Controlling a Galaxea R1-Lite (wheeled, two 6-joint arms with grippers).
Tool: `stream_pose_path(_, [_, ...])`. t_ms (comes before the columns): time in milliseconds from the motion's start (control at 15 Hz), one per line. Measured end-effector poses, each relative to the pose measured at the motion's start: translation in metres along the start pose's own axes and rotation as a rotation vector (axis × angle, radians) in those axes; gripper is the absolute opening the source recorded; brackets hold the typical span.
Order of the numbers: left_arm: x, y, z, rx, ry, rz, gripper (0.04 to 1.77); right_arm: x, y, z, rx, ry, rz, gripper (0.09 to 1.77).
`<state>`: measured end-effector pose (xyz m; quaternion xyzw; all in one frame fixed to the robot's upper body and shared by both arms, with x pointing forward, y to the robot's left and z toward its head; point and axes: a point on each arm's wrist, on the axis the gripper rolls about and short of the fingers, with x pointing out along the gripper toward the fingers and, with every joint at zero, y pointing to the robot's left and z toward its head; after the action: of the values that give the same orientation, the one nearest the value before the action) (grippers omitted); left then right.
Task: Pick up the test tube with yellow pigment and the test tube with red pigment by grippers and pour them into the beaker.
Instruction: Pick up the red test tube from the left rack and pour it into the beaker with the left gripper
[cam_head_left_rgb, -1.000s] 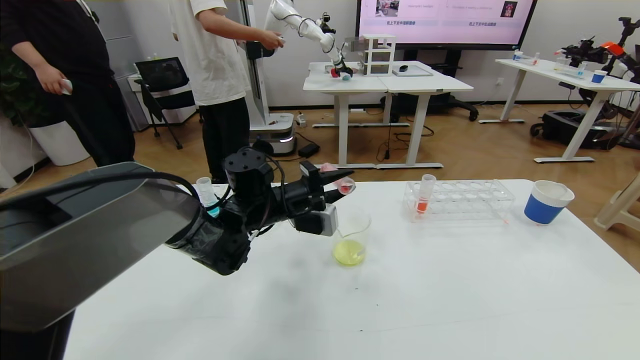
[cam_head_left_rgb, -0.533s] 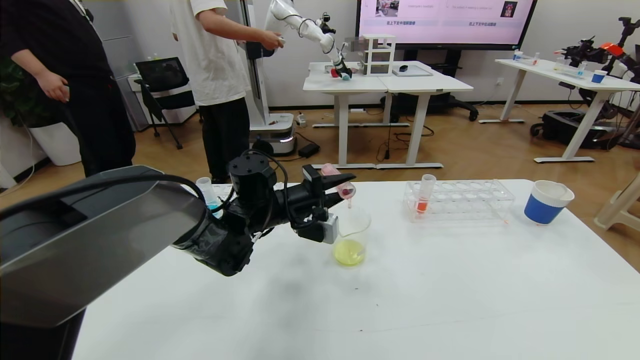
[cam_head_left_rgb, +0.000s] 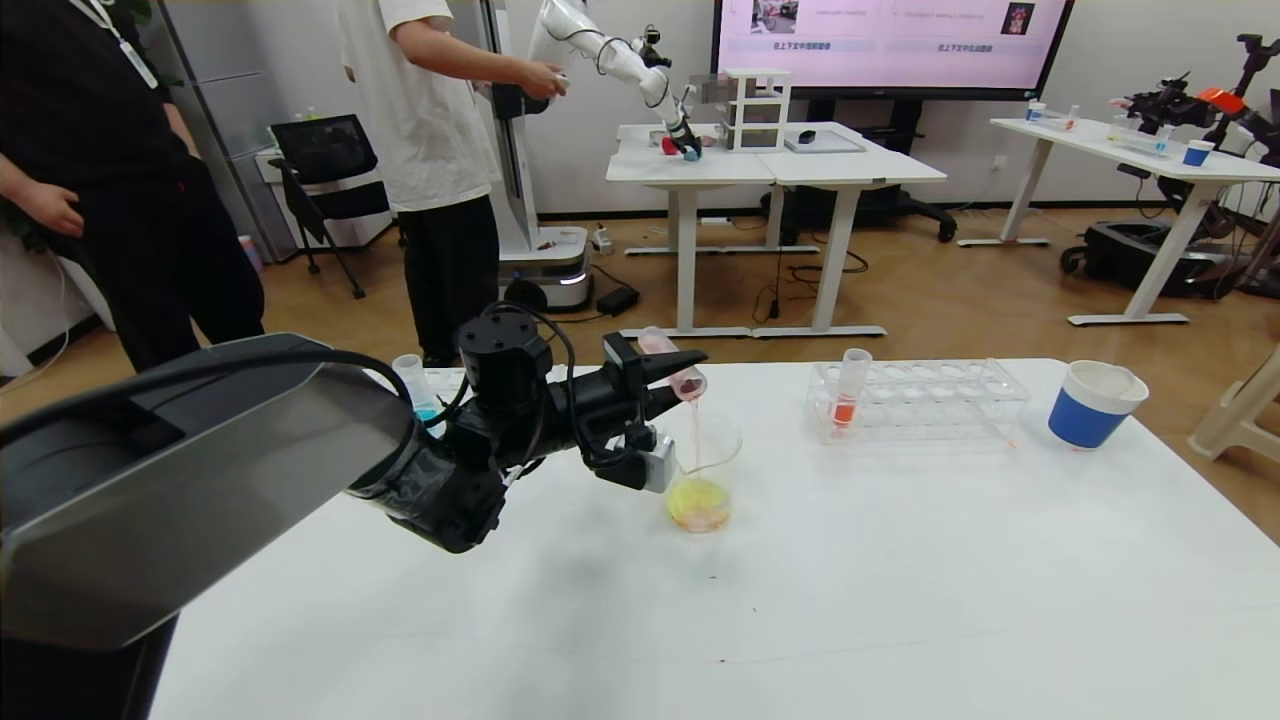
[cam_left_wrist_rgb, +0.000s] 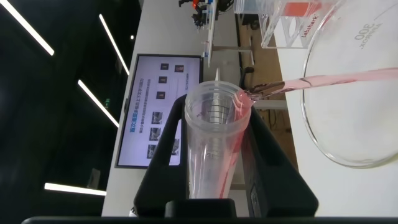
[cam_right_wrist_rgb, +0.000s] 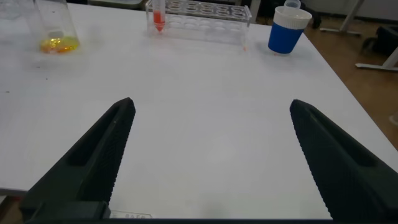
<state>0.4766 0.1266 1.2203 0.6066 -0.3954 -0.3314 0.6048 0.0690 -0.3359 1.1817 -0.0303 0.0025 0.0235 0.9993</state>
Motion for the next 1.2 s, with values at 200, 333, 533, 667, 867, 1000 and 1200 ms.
stream_pose_path(200, [-0.0012,0.0002,-0.0023,0.046,0.007,0.0,0.5,0.0,0.0,0.0,0.0,0.0,0.0,1.74])
stream_pose_path(333, [-0.0014,0.0002,-0.0026,0.069,0.008,0.0,0.5,0.0,0.0,0.0,0.0,0.0,0.0,1.74])
stream_pose_path(533, [-0.0013,0.0001,-0.0024,0.127,0.007,0.0,0.5,0.0,0.0,0.0,0.0,0.0,0.0,1.74])
stream_pose_path(667, [-0.0009,-0.0004,-0.002,0.153,0.005,-0.001,0.5,0.0,0.0,0.0,0.0,0.0,0.0,1.74])
stream_pose_path(867, [-0.0009,-0.0021,-0.0008,0.167,0.0,-0.005,0.5,0.0,0.0,0.0,0.0,0.0,0.0,1.74])
stream_pose_path(1000, [-0.001,-0.003,-0.0003,0.166,-0.001,-0.008,0.5,0.0,0.0,0.0,0.0,0.0,0.0,1.74])
stream_pose_path(1200, [-0.0009,-0.0031,0.0006,0.134,0.001,-0.007,0.5,0.0,0.0,0.0,0.0,0.0,0.0,1.74])
